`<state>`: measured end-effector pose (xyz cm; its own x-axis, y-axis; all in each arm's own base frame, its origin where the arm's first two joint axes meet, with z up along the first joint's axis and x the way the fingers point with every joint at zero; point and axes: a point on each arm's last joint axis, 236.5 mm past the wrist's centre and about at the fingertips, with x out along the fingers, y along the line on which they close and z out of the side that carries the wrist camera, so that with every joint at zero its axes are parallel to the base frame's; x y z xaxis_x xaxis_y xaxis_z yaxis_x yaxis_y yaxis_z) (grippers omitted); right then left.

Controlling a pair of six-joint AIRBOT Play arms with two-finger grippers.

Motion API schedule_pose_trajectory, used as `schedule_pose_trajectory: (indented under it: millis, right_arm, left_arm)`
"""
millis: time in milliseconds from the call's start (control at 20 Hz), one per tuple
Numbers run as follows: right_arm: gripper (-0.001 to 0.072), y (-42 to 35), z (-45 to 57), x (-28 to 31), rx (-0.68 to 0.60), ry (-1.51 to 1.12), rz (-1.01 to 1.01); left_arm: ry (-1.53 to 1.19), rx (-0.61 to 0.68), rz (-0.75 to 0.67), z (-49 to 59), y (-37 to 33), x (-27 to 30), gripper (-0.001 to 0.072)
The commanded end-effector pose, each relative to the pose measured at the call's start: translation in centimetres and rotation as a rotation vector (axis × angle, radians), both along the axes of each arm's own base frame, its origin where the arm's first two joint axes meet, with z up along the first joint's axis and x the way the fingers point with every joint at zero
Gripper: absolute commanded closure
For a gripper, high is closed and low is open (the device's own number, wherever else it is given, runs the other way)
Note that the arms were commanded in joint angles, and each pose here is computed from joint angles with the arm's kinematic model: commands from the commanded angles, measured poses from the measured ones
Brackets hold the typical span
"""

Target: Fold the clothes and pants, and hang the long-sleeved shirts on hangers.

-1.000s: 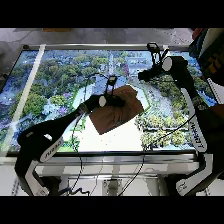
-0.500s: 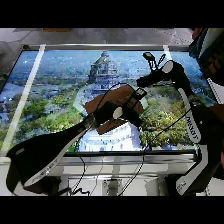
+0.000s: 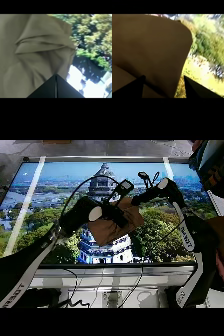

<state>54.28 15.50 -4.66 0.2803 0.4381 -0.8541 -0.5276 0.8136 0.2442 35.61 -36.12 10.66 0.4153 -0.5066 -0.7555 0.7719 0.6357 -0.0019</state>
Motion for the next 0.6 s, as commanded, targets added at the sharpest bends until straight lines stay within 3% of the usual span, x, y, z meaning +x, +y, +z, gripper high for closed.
schedule_pose_trajectory:
  millis: [0,250,550]
  right_arm:
    - [0.0145,-1.0,-2.9,-0.5,-0.052,0.088,-0.088]
    - [0.0145,-2.2,-6.5,-4.2,-0.020,0.317,-0.103]
    - [0.0163,-5.1,-6.3,-6.0,0.165,0.522,-0.236]
  left_arm:
    - [0.033,0.036,0.048,0.0,2.4,0.3,0.0697]
    - [0.058,0.060,0.044,-0.5,2.8,-0.3,0.0697]
    - [0.084,0.085,0.041,-1.0,3.2,-0.8,0.0697]
